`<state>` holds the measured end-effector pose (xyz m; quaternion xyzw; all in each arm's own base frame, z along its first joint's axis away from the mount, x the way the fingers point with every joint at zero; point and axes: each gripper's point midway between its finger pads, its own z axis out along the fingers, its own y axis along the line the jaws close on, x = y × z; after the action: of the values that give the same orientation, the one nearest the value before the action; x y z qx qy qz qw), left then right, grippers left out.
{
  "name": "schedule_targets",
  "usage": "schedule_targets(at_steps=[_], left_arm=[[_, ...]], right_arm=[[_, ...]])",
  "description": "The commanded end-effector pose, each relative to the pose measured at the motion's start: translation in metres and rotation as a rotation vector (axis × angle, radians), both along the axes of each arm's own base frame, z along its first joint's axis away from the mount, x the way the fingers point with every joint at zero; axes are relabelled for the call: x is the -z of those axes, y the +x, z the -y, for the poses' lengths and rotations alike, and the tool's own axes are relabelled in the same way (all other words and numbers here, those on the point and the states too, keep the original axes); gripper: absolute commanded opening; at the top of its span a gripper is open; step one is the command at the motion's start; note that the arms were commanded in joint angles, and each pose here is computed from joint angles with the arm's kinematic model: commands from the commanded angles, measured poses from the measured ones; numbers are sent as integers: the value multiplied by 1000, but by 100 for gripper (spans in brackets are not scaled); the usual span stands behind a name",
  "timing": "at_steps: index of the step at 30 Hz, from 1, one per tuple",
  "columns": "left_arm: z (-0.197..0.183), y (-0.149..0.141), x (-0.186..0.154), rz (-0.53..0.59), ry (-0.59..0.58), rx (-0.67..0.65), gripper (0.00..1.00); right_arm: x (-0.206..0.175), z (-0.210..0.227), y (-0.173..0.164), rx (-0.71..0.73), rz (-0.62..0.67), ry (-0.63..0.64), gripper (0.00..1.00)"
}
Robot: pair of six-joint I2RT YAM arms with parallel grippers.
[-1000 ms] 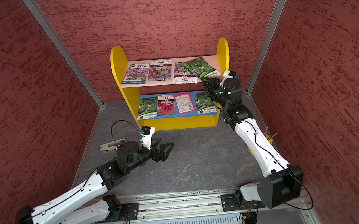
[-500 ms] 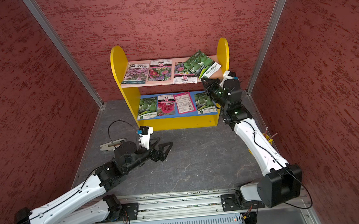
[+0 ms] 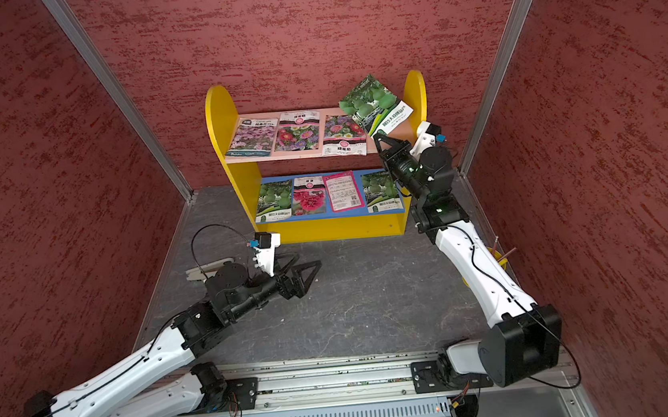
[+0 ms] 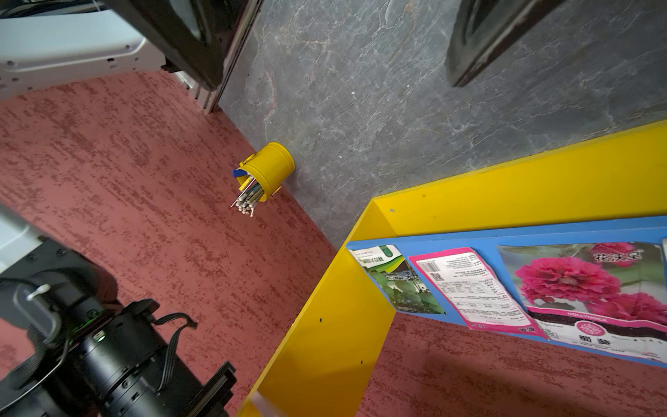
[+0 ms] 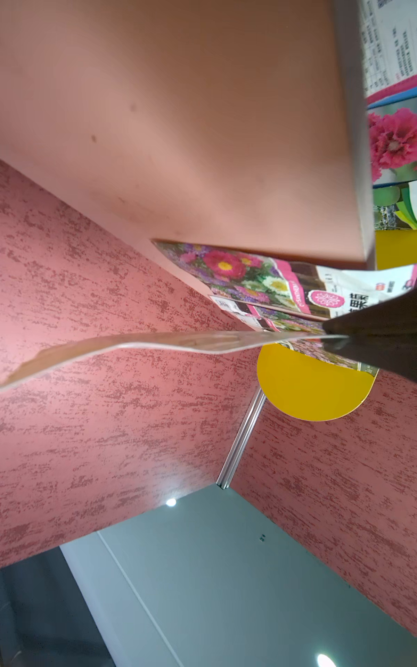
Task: Take the seed bag off the shelf
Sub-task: Pick up the seed packet from the shelf.
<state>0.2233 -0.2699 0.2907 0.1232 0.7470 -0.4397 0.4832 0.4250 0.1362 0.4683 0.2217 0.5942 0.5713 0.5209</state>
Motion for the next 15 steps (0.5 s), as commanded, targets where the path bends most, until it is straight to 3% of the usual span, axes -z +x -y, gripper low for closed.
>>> schedule_targets(at_steps=[1,8,15], left_arm=[[7,0,-43,35,-164,40,100],[25,9,-94,77,-402,133,100],[42,30,-119,118,-524,156,100]], right_arm=[[-26,-2,-23,-38,137,-21,0],[-30,-6,-60,-84,233,-45,0],[-23,-18,-90,-136,272,-62,0]])
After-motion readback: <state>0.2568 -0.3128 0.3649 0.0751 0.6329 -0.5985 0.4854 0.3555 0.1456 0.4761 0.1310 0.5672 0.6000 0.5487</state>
